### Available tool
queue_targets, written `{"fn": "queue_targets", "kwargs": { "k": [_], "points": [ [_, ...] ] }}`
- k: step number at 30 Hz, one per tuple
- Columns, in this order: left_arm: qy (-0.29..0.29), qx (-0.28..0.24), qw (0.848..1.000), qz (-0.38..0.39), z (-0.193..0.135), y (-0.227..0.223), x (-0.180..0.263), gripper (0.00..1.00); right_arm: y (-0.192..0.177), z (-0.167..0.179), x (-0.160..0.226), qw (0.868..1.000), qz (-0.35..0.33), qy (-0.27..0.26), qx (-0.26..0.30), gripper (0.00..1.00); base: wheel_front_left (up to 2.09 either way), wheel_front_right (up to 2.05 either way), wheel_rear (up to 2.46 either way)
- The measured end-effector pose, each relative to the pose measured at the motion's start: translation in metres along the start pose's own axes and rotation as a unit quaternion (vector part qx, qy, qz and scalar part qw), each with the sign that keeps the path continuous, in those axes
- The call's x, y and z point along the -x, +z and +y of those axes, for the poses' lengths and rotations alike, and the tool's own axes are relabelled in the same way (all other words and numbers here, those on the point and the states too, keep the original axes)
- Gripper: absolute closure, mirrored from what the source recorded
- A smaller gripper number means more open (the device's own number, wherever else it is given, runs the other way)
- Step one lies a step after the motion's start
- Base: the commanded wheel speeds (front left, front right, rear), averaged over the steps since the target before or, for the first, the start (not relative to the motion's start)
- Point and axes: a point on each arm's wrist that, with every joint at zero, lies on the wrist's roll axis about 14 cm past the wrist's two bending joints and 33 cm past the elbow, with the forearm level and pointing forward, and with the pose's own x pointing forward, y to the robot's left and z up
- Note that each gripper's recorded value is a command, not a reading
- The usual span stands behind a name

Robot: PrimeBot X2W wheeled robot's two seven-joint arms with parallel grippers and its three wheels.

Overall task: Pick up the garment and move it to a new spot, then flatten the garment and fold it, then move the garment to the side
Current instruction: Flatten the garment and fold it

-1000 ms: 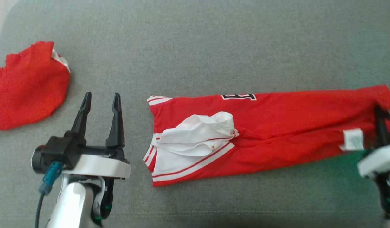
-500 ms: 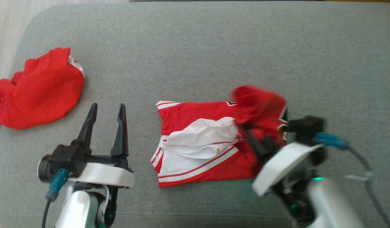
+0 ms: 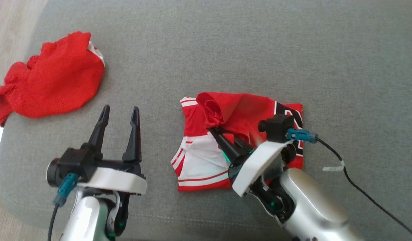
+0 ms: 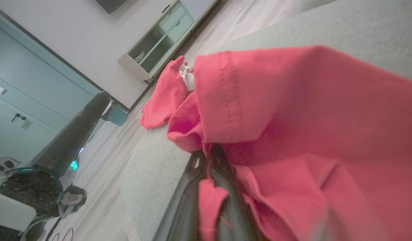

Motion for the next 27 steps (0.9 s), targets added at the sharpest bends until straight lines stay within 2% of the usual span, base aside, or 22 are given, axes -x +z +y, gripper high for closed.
{"fn": "queue_targets", "kwargs": {
  "k": [1,2,3,4,11,14,17,21,22,27],
  "points": [
    [0.001,0.000,1.000,0.000,0.001,0.000,-0.001,0.00,-0.002,-0.002,-0.003,1.000,0.004,0.000,-0.002,1.00,0.00,0.00,0.00],
    [0.002,0.000,1.000,0.000,0.001,0.000,-0.002,0.00,-0.004,-0.004,-0.005,1.000,0.007,0.000,-0.001,0.78,0.00,0.00,0.00],
    [0.002,0.001,1.000,0.001,0.001,-0.001,-0.002,0.00,-0.005,-0.005,-0.007,1.000,0.008,-0.001,0.001,0.16,0.00,0.00,0.00],
    [0.003,0.001,1.000,0.002,0.001,-0.002,-0.002,0.00,-0.006,-0.005,-0.008,1.000,0.007,0.001,0.003,0.00,0.00,0.00,0.00],
    [0.000,0.004,1.000,0.006,-0.002,-0.005,-0.005,0.00,0.020,0.007,-0.011,0.998,-0.051,0.023,0.035,0.00,0.00,0.00,0.00],
    [-0.008,0.001,1.000,0.003,-0.007,-0.004,-0.007,0.00,0.058,0.018,-0.007,0.990,-0.118,0.036,0.069,0.00,0.00,0.00,0.00],
    [-0.013,-0.001,1.000,0.000,-0.010,-0.002,-0.010,0.00,0.090,0.012,0.003,0.980,-0.172,0.019,0.101,0.00,0.00,0.00,0.00],
    [-0.017,-0.003,1.000,-0.005,-0.011,0.000,-0.013,0.00,0.129,-0.016,0.030,0.961,-0.231,-0.042,0.147,0.00,0.00,0.00,0.00],
    [-0.022,-0.006,1.000,-0.008,-0.014,0.002,-0.015,0.00,0.137,-0.034,0.049,0.952,-0.248,-0.082,0.161,0.00,0.00,0.00,0.00],
    [-0.033,-0.009,0.999,-0.011,-0.018,0.003,-0.018,0.00,0.131,-0.094,0.111,0.933,-0.237,-0.204,0.180,0.00,0.00,0.00,0.00]
  ]
}}
